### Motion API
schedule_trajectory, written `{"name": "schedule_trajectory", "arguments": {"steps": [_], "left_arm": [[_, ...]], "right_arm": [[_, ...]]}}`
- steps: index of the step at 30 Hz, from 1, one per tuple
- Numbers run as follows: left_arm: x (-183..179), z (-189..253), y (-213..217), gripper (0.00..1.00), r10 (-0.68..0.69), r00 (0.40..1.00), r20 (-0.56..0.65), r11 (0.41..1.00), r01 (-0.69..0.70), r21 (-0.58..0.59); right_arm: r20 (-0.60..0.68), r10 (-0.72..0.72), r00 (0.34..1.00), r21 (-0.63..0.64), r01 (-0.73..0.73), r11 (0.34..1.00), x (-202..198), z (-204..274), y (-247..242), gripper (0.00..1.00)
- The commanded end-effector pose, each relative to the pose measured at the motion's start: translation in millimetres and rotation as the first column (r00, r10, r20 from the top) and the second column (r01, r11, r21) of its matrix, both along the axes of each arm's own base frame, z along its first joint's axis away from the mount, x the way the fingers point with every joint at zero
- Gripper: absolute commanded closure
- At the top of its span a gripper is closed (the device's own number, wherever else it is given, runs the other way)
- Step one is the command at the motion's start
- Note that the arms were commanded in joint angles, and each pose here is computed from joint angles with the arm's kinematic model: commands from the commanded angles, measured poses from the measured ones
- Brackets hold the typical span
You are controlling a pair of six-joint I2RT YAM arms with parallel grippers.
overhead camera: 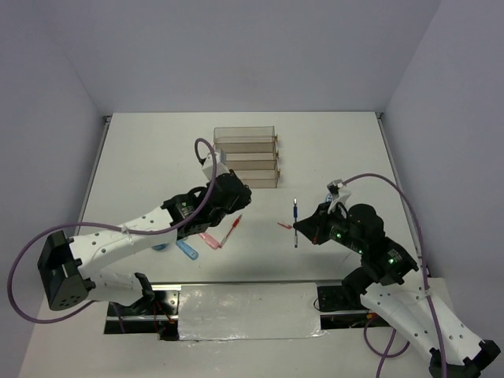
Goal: Sort the stationery into containers
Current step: Close the pen cap on the pen.
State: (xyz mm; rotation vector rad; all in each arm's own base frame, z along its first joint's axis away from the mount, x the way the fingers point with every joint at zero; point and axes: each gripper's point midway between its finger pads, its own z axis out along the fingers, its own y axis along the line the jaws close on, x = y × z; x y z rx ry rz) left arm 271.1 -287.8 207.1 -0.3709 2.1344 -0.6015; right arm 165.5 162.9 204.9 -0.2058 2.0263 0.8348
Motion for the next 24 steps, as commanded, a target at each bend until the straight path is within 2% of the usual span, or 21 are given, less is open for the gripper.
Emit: {"name": "schedule_trajectory", "arguments": {"steps": [1, 2, 3, 4, 9, 24], "left_arm": [[-2.1, 43.6, -17.2, 1.0, 0.035, 0.996, 0.085, 0.985, -0.02, -0.174], [-5.8, 50.3, -18.3, 1.0, 0.05, 0.995, 0.092, 0.981, -0.032, -0.189], [-6.5, 56.3, -18.1, 1.0, 0.062, 0.993, 0.101, 0.98, -0.041, -0.196], [-6.8, 66.9, -18.6, 1.0, 0.069, 0.991, 0.117, 0.975, -0.042, -0.216], [-13.4, 97.3, -25.6, 1.0, 0.058, 0.982, 0.181, 0.946, 0.004, -0.325], [-28.1, 108.5, -51.1, 1.0, -0.034, 0.976, 0.216, 0.922, 0.114, -0.37]], "right_arm": [[0.003, 0.215, 0.977, 0.206, -0.211, 0.955, -19.2, 11.6, 43.9, 1.0], [0.045, 0.258, 0.965, 0.255, -0.261, 0.931, -21.0, 22.8, 53.1, 1.0], [0.013, 0.288, 0.957, 0.294, -0.28, 0.914, -25.6, 18.8, 58.7, 1.0], [0.04, 0.339, 0.94, 0.327, -0.333, 0.884, -30.7, 26.0, 65.9, 1.0], [0.021, 0.404, 0.915, 0.393, -0.379, 0.838, -39.7, 24.9, 75.5, 1.0], [0.043, 0.444, 0.895, 0.372, -0.427, 0.824, -34.5, 28.9, 85.8, 1.0]]}}
